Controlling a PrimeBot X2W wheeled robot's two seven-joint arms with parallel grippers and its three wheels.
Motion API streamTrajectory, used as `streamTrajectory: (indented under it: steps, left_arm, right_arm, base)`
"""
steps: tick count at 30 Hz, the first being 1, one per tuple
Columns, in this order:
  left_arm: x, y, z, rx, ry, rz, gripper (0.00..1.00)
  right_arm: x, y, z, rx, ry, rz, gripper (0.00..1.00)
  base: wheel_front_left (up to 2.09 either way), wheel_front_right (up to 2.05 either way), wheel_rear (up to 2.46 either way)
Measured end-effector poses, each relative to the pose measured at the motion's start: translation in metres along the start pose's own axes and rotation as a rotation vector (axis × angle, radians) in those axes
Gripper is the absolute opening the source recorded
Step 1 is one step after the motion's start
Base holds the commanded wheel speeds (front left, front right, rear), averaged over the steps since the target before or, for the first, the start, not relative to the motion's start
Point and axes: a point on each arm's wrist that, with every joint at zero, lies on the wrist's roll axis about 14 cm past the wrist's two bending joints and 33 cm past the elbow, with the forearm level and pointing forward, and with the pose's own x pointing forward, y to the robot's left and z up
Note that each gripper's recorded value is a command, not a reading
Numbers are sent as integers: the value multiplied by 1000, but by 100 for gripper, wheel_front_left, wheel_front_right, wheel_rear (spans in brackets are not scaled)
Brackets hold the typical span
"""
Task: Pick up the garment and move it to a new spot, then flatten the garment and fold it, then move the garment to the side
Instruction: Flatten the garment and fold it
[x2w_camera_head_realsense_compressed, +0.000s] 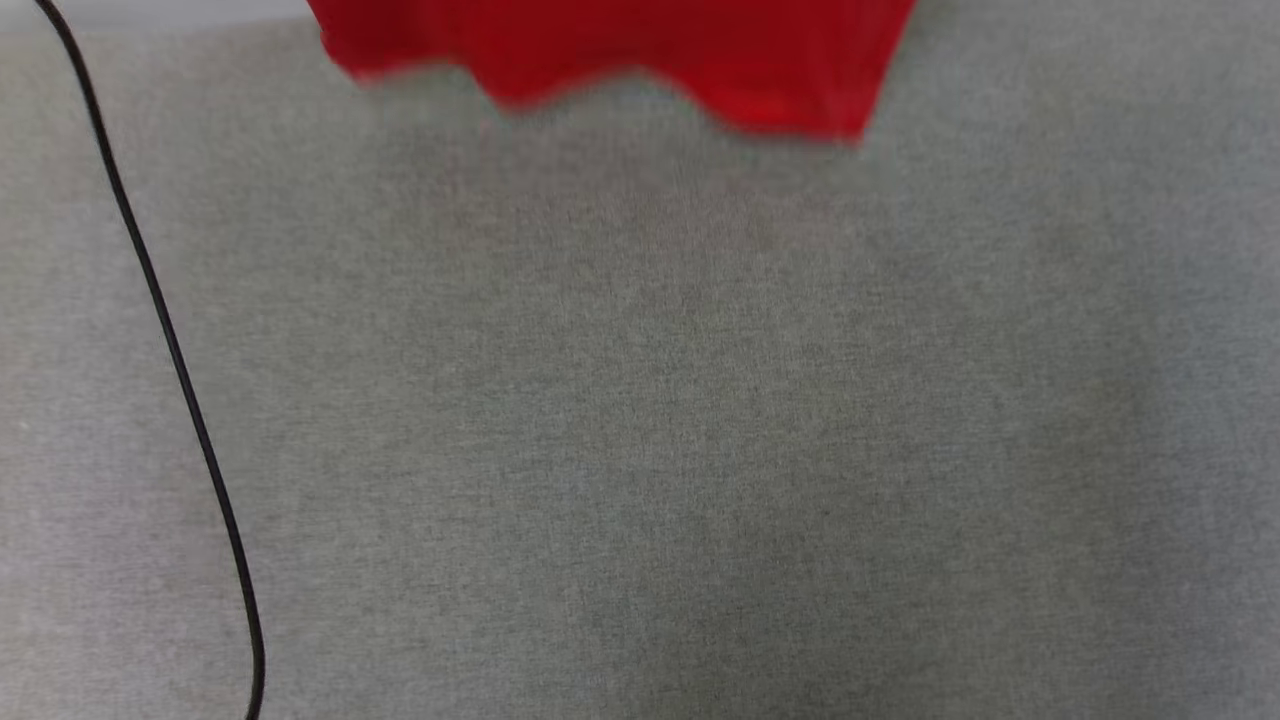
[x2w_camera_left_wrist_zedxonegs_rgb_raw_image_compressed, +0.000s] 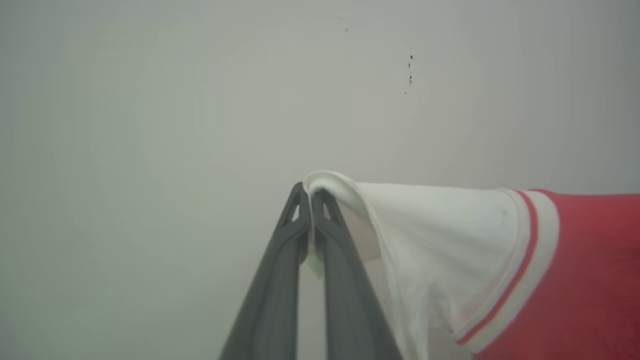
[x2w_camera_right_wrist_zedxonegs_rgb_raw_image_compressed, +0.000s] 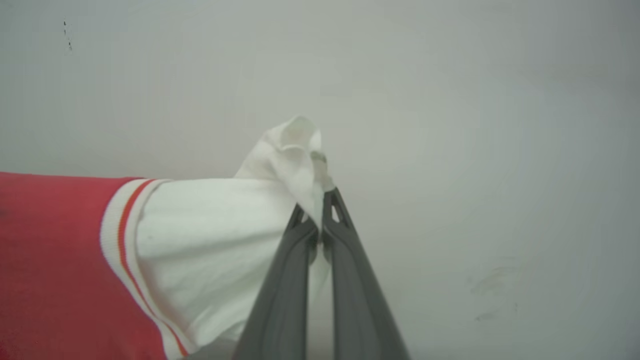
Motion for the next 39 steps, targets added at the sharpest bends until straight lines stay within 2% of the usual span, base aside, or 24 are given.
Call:
streamTrajectory:
  steps: [4,9,15,20,29,34,39]
  left_arm:
    - [18,10,-3,-9,-32,23,0]
    - [34,18,-33,-4,-3,37,0]
    - [29,21,-111,-66,120,64,0]
    - [7,7,-164,-116,246,48,0]
    - [-72,-16,-231,-211,454,21,0]
    - [-125,-22,-241,-240,512,15,0]
    - [-173,-20,-238,-245,546,18,0]
  right_arm:
    - [23,9,3,6,-41,10,0]
    - [49,22,-10,14,-48,33,0]
    - [62,45,-83,24,65,76,0]
    - [56,60,-129,44,155,109,0]
    - [1,76,-202,125,316,142,0]
    - [-49,73,-233,176,402,136,0]
    - [-101,62,-248,220,458,116,0]
  base:
    - [0,0,0]
    - [0,0,0]
    - [0,0,0]
    - [0,0,0]
    - [0,0,0]
    - [0,0,0]
    - [0,0,0]
